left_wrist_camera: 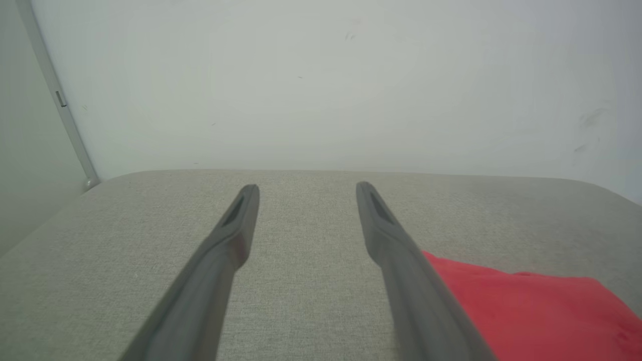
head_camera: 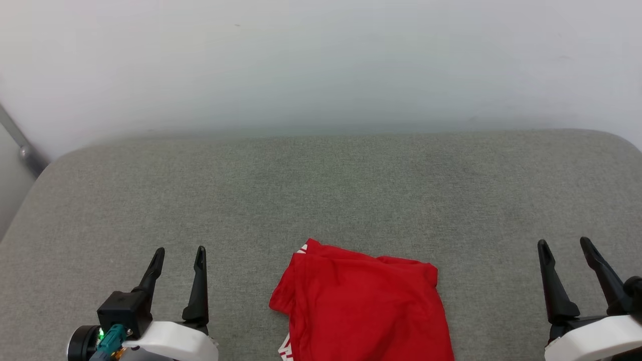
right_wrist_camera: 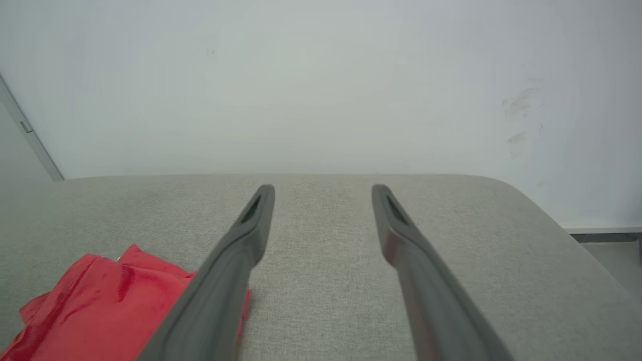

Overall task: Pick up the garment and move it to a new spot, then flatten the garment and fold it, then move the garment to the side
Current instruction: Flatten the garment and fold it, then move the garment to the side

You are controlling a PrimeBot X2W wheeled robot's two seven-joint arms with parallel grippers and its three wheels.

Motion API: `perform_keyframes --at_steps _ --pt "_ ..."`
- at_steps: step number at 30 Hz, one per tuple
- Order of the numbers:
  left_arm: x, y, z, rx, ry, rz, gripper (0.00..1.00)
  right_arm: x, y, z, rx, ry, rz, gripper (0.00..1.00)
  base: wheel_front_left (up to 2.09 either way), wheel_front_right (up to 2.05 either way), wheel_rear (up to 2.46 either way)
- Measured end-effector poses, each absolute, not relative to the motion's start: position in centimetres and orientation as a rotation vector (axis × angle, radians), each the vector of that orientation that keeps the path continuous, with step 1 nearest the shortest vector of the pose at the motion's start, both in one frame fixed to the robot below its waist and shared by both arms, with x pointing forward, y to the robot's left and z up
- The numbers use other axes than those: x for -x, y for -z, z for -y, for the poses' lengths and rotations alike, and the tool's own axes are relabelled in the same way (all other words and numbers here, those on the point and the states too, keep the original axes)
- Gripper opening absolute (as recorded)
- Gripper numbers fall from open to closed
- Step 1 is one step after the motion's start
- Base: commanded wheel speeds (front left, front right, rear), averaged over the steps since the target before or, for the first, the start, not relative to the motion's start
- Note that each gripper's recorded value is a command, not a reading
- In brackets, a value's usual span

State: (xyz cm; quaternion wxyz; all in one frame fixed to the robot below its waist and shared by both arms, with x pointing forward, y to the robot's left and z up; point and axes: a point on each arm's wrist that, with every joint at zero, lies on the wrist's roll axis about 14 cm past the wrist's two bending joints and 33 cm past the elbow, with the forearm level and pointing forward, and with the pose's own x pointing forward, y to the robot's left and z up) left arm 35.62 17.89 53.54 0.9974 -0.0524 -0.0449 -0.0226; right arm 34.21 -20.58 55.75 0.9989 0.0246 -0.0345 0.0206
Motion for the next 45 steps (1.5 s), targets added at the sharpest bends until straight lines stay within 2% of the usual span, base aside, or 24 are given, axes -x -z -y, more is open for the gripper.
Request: perform_keyframes --at_steps 11,18,24,30,34,37,45 --pt "-35.8 -53.4 -17.9 0.094 0.048 0.084 1.0 -34.2 -55.4 20.6 -0.052 -0.039 0.036 1.0 0.0 0.0 0.0" --pt "-35.9 -53.5 -18.2 0.101 0.03 0.084 1.0 -34.3 -54.4 21.5 -0.136 -0.016 -0.05 1.0 0.0 0.0 0.0" --pt "-36.1 -54.0 -19.1 0.117 -0.005 0.111 1.0 -34.1 -51.3 26.3 -0.221 0.096 -0.267 1.0 0.0 0.0 0.0" --pt "-35.8 -54.5 -19.8 0.123 -0.035 0.14 1.0 -32.7 -45.8 27.9 -0.37 0.123 -0.603 1.0 0.0 0.0 0.0" --pt "-35.8 -55.0 -20.6 0.123 -0.063 0.161 1.0 -31.6 -42.0 25.2 -0.505 0.062 -0.837 1.0 0.0 0.0 0.0" --pt "-35.9 -55.1 -20.8 0.124 -0.074 0.17 1.0 -31.6 -40.5 21.6 -0.604 -0.035 -0.957 1.0 0.0 0.0 0.0" --pt "-36.8 -54.2 -21.1 0.128 -0.08 0.156 1.0 -33.7 -38.8 13.2 -0.89 -0.299 -1.104 1.0 0.0 0.0 0.0"
